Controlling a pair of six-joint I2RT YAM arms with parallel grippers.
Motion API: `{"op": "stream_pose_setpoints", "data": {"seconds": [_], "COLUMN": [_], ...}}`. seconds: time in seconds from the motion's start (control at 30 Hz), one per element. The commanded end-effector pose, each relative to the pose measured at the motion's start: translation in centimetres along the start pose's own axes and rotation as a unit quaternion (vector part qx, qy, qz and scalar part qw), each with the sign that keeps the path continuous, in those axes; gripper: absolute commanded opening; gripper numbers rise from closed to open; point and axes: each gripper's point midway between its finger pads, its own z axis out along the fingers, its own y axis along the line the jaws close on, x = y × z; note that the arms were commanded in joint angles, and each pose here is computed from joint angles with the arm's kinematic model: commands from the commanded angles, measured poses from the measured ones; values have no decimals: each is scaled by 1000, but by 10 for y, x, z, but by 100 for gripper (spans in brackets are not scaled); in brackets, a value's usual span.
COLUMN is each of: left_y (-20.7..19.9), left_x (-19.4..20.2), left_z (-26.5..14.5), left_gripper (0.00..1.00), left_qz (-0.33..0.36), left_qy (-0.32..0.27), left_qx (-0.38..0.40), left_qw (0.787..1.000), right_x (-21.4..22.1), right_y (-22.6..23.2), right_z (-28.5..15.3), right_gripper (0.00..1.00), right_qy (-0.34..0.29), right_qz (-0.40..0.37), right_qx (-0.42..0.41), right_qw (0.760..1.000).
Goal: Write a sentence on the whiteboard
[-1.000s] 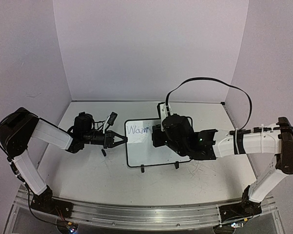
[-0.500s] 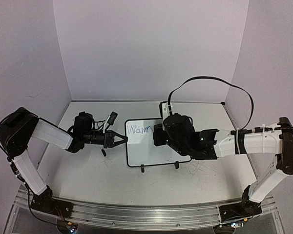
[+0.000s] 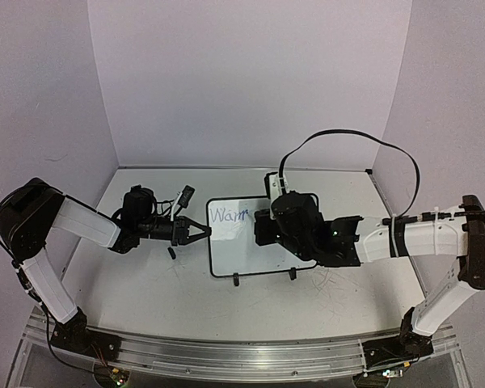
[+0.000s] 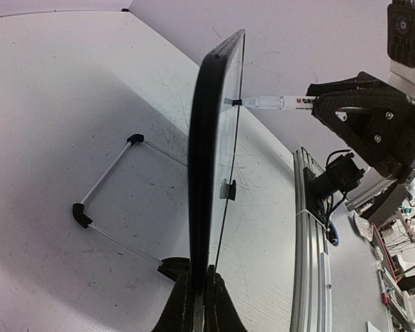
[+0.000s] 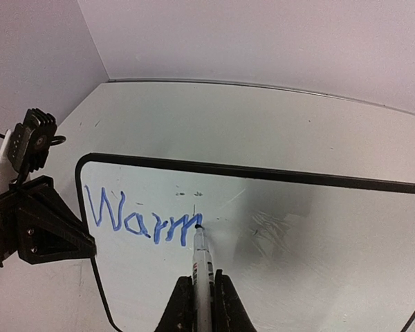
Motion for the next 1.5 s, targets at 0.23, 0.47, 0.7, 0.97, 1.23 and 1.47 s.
{"op": "stream_pose_setpoints", "data": {"seconds": [0.23,0.47,0.7,0.97,1.23,1.47], "left_y": [-18,-17,-15,-16,-12,-3], "left_x": [-13,-13,-12,-22,-20,-20], "left_z": [3,4,2,-3,-21,-30], "left_gripper": [0,0,7,34,49,60], "left_qz": [28,26,22,20,-5,-22], "left_qy": [-5,-5,-7,-18,-34,-46], "left_qx": [32,31,18,-4,-60,-104], "left_qw": [999,999,1000,1000,998,993], "right_x": [16,-5,-71,-72,-52,-56], "right_y": [-20,-14,-4,-20,-23,-3], "right_z": [-5,-17,-81,-93,-89,-78], "right_gripper": [0,0,0,0,0,0], "right_qy": [27,7,-103,-123,-105,-104], "right_qz": [-7,9,65,41,49,8], "right_qx": [22,0,-124,-111,-116,-134], "right_qw": [999,1000,985,985,987,986]}}
